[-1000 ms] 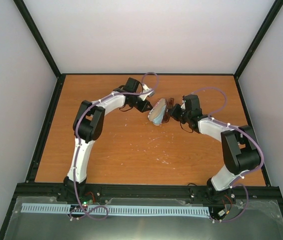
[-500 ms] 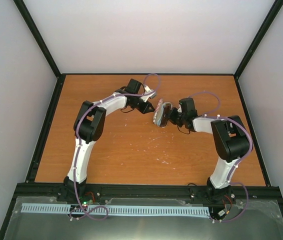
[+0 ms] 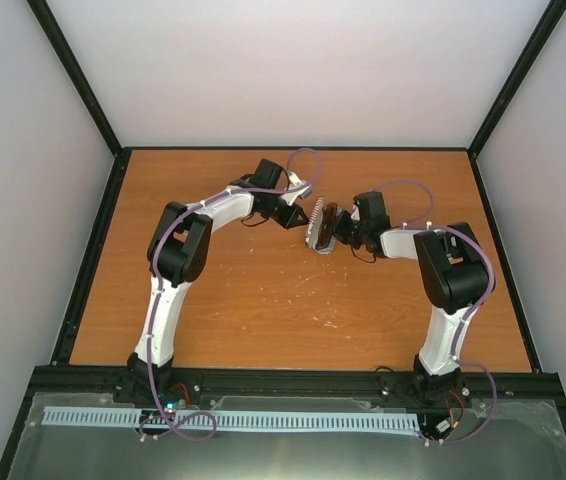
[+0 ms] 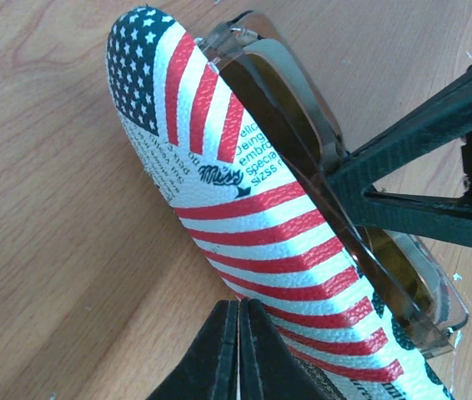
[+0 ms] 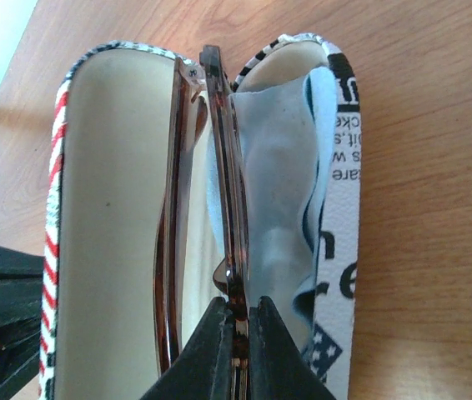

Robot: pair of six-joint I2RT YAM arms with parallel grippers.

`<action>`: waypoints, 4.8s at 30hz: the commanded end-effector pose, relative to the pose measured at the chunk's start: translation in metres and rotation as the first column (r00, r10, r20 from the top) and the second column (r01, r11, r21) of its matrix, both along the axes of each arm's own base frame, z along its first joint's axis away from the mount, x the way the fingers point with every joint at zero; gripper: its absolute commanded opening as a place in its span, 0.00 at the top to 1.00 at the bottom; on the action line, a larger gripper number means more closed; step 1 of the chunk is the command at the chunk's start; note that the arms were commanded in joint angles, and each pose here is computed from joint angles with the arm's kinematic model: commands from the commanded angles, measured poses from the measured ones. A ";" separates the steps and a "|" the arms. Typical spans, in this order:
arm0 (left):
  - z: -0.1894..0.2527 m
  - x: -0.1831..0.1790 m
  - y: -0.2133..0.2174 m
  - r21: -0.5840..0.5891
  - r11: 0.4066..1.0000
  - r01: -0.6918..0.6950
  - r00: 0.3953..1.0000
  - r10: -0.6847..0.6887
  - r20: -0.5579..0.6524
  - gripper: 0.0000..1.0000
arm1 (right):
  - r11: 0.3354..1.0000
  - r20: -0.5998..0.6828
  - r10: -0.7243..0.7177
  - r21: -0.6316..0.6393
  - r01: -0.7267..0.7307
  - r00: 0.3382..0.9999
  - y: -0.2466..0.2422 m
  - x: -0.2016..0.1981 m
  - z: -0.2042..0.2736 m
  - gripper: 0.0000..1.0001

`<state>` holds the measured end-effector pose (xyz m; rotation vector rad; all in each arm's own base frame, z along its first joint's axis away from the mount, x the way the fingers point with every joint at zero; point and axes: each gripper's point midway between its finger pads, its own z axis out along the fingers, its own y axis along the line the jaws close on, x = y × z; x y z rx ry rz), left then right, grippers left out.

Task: Organize the sunglasses

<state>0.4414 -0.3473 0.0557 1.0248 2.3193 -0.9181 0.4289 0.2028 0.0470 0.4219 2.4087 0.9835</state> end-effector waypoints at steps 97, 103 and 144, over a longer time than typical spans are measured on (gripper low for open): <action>-0.009 -0.016 -0.043 -0.040 0.997 0.070 0.996 -0.072 -0.048 0.94 | 0.988 0.087 0.134 -0.092 -0.126 0.987 0.008 0.011 0.003 0.97; -0.017 -0.020 -0.044 -0.044 0.996 0.078 0.994 -0.081 -0.074 0.94 | 0.985 0.095 0.160 -0.088 -0.152 0.983 0.011 0.010 0.006 0.97; 0.175 -0.015 0.213 -0.073 0.924 -0.374 0.826 0.368 0.426 0.01 | 0.840 0.144 -0.135 -0.508 0.190 0.980 -0.165 -0.055 0.083 0.78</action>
